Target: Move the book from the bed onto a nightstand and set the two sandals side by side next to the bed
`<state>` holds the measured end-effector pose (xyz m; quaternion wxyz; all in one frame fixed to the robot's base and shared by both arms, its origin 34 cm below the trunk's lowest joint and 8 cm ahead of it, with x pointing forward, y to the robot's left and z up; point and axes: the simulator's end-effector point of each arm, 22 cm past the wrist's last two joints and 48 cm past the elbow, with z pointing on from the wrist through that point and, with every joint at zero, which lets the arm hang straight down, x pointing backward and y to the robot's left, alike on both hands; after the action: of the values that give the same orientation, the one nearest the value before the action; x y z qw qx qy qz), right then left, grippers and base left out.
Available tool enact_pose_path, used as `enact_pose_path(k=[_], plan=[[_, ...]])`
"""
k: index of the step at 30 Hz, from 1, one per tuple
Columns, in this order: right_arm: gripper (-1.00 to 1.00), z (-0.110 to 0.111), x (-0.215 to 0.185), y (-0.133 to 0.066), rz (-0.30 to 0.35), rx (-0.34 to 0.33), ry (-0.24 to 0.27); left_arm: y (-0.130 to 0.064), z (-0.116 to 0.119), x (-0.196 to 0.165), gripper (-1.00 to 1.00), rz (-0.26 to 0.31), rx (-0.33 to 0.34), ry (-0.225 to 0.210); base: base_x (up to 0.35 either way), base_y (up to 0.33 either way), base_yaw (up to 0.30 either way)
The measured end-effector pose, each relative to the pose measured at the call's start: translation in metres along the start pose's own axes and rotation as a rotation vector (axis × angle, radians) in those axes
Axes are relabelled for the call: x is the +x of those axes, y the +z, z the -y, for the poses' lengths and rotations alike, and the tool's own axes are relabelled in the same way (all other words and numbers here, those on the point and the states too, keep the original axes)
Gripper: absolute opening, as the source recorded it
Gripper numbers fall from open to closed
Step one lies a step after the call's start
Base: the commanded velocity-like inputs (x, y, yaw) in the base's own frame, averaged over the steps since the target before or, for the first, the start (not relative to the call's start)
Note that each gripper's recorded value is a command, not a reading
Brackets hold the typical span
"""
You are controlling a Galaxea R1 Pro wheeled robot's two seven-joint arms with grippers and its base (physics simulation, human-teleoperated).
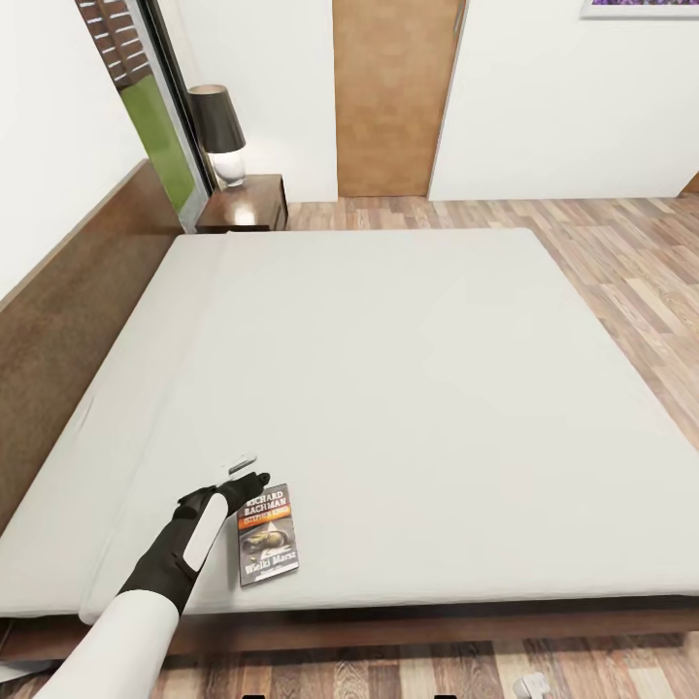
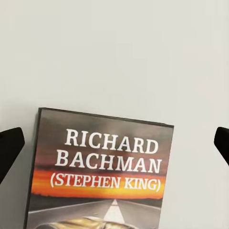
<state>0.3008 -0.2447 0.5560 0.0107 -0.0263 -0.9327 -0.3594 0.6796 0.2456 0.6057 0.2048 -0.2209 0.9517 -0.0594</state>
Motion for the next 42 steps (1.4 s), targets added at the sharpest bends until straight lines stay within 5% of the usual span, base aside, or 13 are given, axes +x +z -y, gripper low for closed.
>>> enact_pose_path(k=[10, 19, 42], plan=[[1.0, 0.004, -0.001, 0.004, 0.0, 0.001, 0.0, 0.005, -0.001, 0.001, 1.0, 0.001, 0.0, -0.002, 0.0, 0.0, 0.0], [1.0, 0.004, -0.001, 0.004, 0.0, 0.001, -0.001, 0.004, -0.005, -0.014, 1.0, 0.067, -0.012, -0.018, 0.0, 0.0, 0.0], [1.0, 0.013, -0.003, 0.015, 0.0, 0.0, 0.0, 0.018, -0.009, -0.011, 1.0, 0.07, -0.015, -0.019, 0.0, 0.0, 0.0]])
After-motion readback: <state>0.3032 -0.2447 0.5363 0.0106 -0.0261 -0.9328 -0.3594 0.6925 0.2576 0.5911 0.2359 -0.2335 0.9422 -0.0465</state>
